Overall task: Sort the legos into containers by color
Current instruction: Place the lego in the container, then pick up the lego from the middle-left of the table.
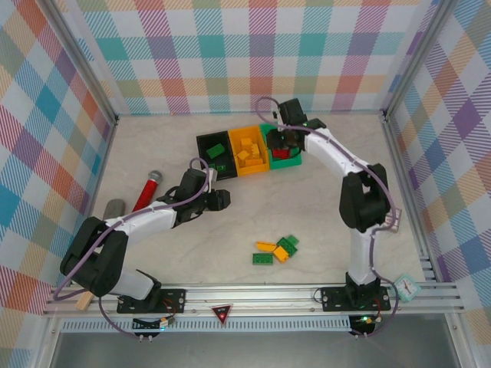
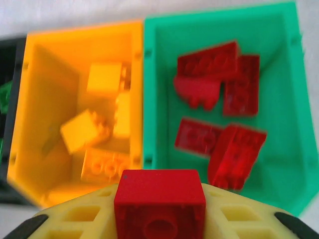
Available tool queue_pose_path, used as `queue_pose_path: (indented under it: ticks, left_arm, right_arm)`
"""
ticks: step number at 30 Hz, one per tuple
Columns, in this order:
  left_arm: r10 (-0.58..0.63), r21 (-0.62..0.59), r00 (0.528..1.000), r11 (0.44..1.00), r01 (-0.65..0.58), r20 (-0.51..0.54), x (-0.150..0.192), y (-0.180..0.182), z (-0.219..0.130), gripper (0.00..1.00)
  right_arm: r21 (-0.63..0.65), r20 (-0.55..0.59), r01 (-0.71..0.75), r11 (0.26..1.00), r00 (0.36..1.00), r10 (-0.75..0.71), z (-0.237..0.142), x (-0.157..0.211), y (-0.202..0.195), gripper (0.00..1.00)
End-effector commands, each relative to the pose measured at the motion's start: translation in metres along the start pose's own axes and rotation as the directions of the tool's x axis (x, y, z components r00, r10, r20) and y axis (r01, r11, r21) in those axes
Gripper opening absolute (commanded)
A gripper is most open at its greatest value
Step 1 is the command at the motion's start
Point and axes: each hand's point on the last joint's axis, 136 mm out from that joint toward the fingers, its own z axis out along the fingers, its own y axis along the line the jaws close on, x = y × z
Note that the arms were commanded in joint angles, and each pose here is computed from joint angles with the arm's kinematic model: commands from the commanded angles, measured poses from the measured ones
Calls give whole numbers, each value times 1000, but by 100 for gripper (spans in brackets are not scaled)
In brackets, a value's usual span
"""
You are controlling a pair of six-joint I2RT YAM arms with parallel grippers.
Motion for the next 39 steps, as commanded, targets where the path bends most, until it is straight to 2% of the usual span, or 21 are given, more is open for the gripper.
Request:
queue_pose_path:
  ticks: [1,4,7,12,24,29,35,39]
  left_arm:
    - [-8,14,1000,1000,8,9,-2,0,-3,53]
    - [-13,24,1000,1000,13,9,-2,-1,-3,53]
    - [-16,34,1000,999,16,8,-2,-3,-4,53]
    - [-16,41,1000,999,15,22,-4,-5,-9,53]
    - [-8,62,1000,998,6,26,-4,-9,-11,53]
    - [2,141,999,990,-7,41,-4,-21,-11,54]
    - [28,222,998,974,-38,51,-3,-35,-12,54]
    - [39,271,998,961,-50,46,-1,-46,-13,54]
  right_arm:
    - [26,-7,-5,1000,1000,5,8,-21,-8,41]
    - [61,-9,-7,998,1000,7,17,-39,-18,48]
    - [34,-19,-14,999,1000,14,18,-43,-13,59]
    - [-31,-7,-24,999,1000,24,6,-31,2,61]
    - [-88,5,11,996,1000,-11,-38,59,25,62]
    - [-117,21,16,993,1000,-13,-52,91,23,62]
    - [-132,10,10,991,1000,-9,-47,137,14,62]
    - [-124,15,28,992,1000,-27,-41,155,9,62]
